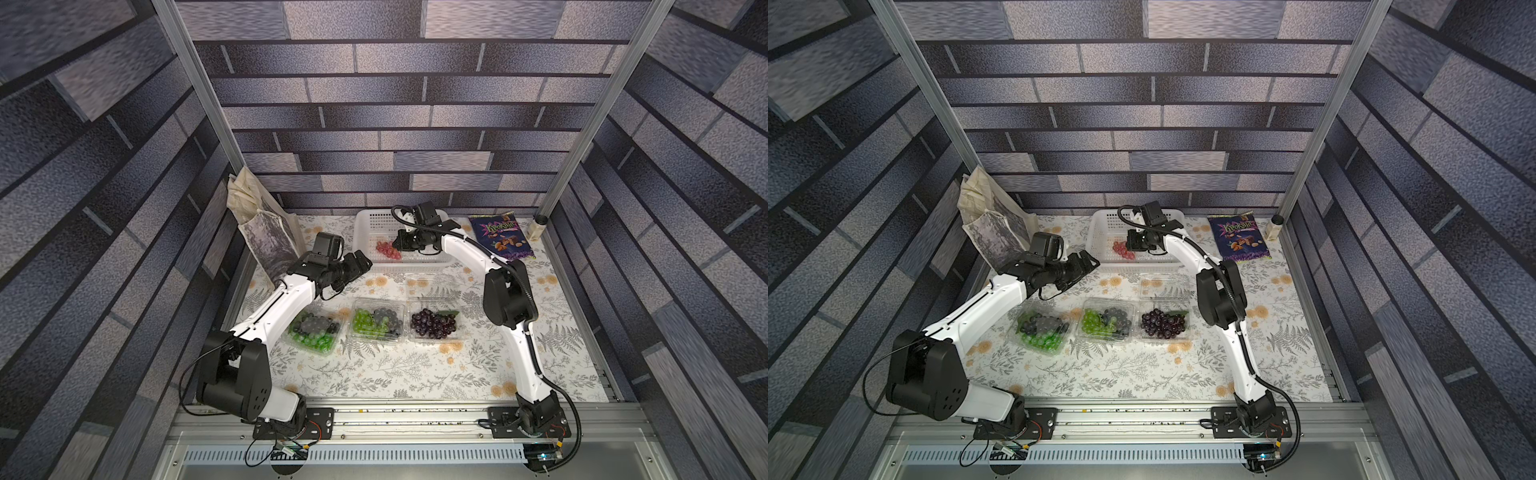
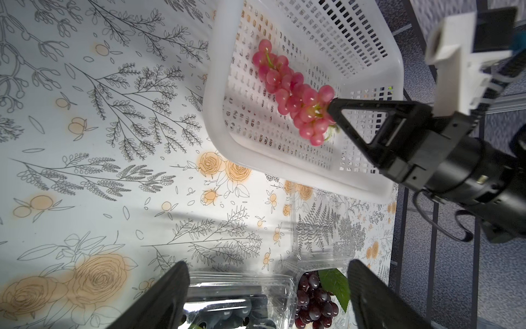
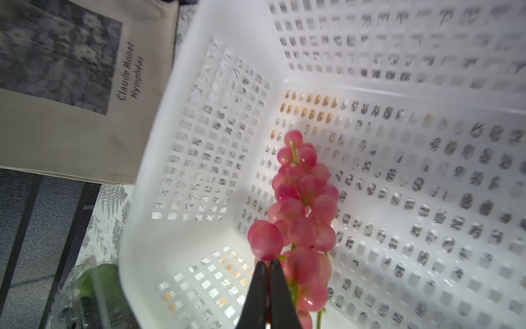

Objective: Pack grapes into containers
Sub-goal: Pick up the grape from the basket, then place the grape into the packing box.

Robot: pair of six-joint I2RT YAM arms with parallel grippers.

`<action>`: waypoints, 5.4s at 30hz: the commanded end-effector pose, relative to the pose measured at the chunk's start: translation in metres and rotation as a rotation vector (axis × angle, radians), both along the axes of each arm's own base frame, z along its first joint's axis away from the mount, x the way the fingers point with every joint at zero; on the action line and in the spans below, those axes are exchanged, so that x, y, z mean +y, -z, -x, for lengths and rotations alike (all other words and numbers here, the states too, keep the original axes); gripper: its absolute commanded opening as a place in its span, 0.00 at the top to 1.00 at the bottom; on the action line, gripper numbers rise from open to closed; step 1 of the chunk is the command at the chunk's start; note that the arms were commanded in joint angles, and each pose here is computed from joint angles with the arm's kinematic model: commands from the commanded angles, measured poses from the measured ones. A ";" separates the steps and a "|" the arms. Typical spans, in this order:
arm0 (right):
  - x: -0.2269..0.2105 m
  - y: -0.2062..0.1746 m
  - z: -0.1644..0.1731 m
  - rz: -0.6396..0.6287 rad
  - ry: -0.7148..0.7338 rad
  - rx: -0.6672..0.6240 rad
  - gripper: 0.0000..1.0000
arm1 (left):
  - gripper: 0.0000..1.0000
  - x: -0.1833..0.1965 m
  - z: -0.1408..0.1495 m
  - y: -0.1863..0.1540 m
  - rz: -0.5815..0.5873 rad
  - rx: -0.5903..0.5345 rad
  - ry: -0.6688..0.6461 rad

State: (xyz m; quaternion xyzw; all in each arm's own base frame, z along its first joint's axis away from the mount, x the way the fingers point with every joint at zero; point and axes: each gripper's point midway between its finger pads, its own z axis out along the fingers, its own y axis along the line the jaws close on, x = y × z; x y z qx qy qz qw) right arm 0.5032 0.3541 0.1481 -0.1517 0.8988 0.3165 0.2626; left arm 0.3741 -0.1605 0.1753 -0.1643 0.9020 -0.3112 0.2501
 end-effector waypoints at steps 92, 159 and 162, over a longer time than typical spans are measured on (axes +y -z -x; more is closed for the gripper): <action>-0.140 0.032 0.268 0.291 0.013 0.063 1.00 | 0.09 -0.095 0.085 -0.008 -0.048 -0.124 0.162; -0.100 0.059 0.259 0.141 -0.036 0.130 0.71 | 0.10 -0.103 0.105 0.022 -0.105 -0.043 0.227; -0.115 0.033 0.249 0.176 0.020 0.038 0.69 | 0.10 -0.105 0.110 0.019 -0.118 -0.046 0.245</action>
